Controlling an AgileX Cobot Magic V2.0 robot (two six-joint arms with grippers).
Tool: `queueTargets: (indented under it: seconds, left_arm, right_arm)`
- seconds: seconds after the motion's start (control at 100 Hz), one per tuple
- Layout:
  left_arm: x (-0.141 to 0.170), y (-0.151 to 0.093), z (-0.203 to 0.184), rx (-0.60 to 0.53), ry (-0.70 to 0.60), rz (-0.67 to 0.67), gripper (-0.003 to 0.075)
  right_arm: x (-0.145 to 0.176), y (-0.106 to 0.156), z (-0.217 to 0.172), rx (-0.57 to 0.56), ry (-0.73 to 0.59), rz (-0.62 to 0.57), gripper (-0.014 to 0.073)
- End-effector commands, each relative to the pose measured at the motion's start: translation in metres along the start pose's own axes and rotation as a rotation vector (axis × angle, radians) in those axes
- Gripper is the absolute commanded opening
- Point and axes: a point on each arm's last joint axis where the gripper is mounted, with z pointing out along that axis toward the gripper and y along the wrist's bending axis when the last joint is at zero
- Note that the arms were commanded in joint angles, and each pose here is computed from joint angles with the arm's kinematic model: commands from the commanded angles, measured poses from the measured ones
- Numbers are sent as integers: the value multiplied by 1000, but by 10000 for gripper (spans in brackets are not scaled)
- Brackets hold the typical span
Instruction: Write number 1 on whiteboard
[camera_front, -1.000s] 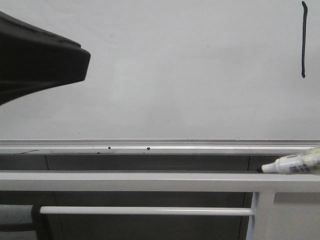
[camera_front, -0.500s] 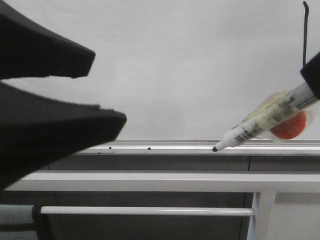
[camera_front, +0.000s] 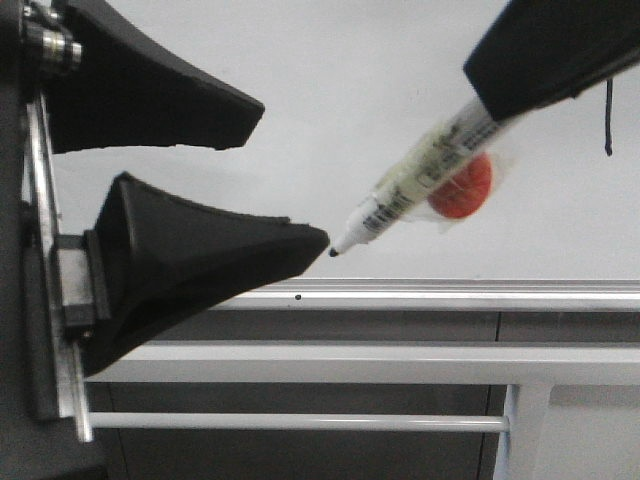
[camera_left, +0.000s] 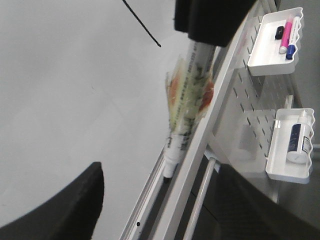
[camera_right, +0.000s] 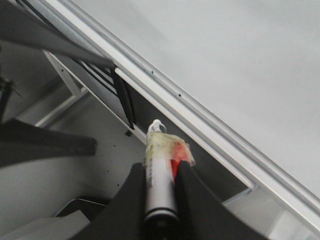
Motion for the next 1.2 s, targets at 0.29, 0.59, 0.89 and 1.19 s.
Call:
queueTargets:
  seconds: [0.29, 0.59, 0.89, 1.19]
  left_arm:
    - [-14, 10, 9, -127, -108, 20, 440]
    - [-15, 12, 10, -157, -129, 22, 440]
    - [-15, 12, 10, -159, -126, 16, 309]
    - [-14, 11, 10, -148, -117, 16, -20]
  right_arm:
    - [-29, 13, -4, -85, -146, -19, -64]
    - [-30, 17, -3, -105, -151, -23, -64]
    - [-31, 18, -4, -117, -166, -21, -64]
    - [-31, 18, -4, -117, -166, -21, -64]
